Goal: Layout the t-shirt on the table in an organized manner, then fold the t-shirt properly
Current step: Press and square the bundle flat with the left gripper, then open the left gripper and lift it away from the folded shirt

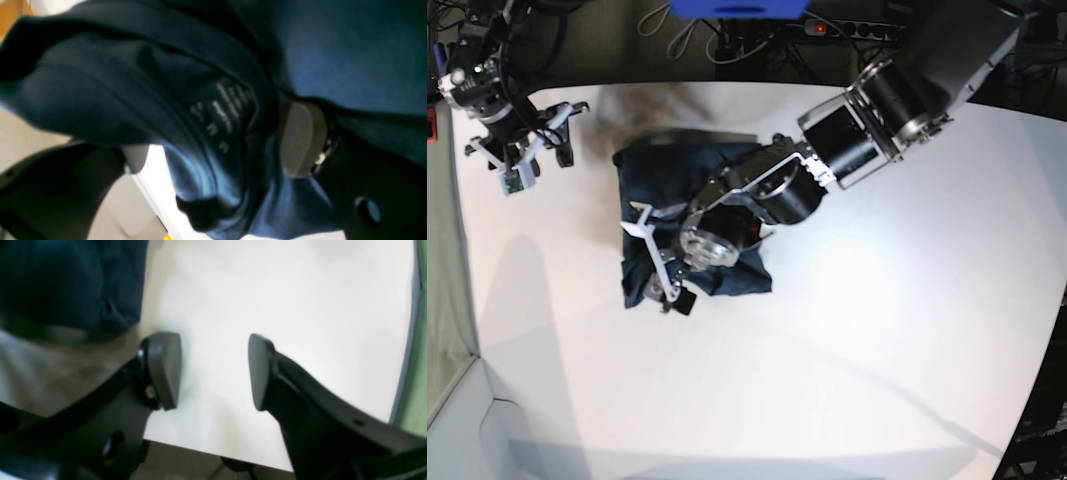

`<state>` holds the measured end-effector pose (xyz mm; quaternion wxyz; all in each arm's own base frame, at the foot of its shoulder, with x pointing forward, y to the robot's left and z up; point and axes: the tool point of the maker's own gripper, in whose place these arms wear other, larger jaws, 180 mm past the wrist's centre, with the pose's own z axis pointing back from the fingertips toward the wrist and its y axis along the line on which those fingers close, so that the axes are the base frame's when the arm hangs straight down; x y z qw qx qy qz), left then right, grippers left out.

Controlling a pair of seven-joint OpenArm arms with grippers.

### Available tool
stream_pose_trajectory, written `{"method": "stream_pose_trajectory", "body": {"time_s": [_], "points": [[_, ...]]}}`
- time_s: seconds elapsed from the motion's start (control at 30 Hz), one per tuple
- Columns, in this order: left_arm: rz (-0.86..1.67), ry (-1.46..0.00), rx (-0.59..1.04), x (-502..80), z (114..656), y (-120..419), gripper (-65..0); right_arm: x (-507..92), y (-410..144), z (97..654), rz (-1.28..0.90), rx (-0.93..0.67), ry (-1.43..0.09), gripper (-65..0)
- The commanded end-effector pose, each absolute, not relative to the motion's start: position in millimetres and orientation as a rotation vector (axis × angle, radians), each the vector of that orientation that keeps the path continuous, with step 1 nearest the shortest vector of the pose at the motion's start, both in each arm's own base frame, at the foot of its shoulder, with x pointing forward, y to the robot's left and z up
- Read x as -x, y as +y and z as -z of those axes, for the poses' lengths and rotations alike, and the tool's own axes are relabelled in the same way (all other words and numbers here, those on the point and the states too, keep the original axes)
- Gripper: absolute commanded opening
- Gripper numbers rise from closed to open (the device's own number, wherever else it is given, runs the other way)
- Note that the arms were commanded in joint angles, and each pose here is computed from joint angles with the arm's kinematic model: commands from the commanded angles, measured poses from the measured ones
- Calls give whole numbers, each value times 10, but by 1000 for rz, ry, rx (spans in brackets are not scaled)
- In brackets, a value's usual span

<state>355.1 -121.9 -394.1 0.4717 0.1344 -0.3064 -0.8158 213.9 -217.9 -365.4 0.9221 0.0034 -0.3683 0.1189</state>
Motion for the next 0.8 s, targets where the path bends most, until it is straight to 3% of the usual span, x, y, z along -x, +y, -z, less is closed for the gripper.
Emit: {"method": "stream_pose_trajectory", "body": {"time_s": [0.0,0.5,0.77], "points": [[1993,-841,-360,-3695,3646,-1356,-91,-2193,-2179,3557,-256,-7,-797,-358],[1750,-1158,-388,-4099,2552,-1347,-89,-2215,-2179,3543,-256,-7,-803,-358],[1262,-1214,-351,-4443,2283,-308,-91,-2423,-2175,3392,-259,1,-865,-358]]}}
